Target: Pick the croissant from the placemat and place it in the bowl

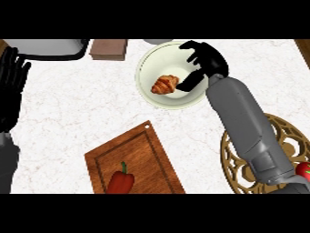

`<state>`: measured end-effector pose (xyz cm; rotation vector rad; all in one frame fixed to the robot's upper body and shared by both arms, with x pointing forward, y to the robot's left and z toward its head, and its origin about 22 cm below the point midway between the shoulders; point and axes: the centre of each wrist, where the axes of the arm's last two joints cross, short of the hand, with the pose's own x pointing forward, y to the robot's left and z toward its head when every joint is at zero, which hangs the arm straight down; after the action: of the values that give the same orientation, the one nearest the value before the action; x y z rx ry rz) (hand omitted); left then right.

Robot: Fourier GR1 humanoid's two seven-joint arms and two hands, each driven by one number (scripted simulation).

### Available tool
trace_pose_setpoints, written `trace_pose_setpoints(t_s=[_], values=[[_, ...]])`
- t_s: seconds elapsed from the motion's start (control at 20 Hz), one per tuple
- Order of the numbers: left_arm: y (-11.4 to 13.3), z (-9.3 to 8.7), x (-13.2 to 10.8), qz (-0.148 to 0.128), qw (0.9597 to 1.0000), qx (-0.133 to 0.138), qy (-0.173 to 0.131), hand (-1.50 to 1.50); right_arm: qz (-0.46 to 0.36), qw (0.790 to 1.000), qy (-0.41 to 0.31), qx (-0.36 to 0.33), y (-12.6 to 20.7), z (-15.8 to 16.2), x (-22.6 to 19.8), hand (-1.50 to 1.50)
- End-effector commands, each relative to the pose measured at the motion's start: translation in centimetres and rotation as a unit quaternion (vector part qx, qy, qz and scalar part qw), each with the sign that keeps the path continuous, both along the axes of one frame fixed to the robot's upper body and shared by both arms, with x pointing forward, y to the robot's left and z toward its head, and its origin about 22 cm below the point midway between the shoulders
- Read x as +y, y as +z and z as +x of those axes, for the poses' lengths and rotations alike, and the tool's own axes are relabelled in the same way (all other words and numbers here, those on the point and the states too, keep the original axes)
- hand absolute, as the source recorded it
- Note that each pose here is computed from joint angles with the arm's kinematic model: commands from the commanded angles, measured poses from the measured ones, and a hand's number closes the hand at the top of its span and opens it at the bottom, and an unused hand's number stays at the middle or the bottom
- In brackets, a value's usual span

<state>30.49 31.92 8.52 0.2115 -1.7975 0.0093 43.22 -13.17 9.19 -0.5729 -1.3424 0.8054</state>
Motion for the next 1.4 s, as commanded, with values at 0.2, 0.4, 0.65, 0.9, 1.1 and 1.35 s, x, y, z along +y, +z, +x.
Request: trace_pose_setpoints(t_s=[0.2, 0.4, 0.65, 0.9, 1.1, 1.35], values=[[0.6, -0.4, 0.5, -0.002, 1.0, 0.002, 0.002, 0.0, 0.138, 0.984, -0.046, -0.103, -1.1, 0.6, -2.5, -1.5], [0.2, 0.3, -1.2, 0.003, 1.0, -0.007, 0.004, 0.0, 0.19, 0.962, -0.107, -0.165, 0.6, 1.4, -4.6, -1.5], [-0.9, 0.0, 0.8, 0.001, 0.9999, 0.004, 0.015, 0.0, 0.218, 0.944, -0.164, -0.187, 0.7, 1.2, -11.7, -1.5], [-0.5, -1.8, 1.2, -0.001, 1.0, 0.007, 0.002, 0.0, 0.257, 0.928, -0.194, -0.187, -1.0, -0.7, -19.0, -1.5], [0.5, -1.5, 0.6, 0.004, 0.9999, -0.006, 0.015, 0.0, 0.276, 0.921, -0.19, -0.198, -1.1, -2.0, -23.1, -1.5], [1.3, -0.3, -0.4, -0.003, 1.0, 0.001, 0.008, 0.0, 0.284, 0.92, -0.179, -0.204, 0.0, -4.5, -29.7, -1.5]])
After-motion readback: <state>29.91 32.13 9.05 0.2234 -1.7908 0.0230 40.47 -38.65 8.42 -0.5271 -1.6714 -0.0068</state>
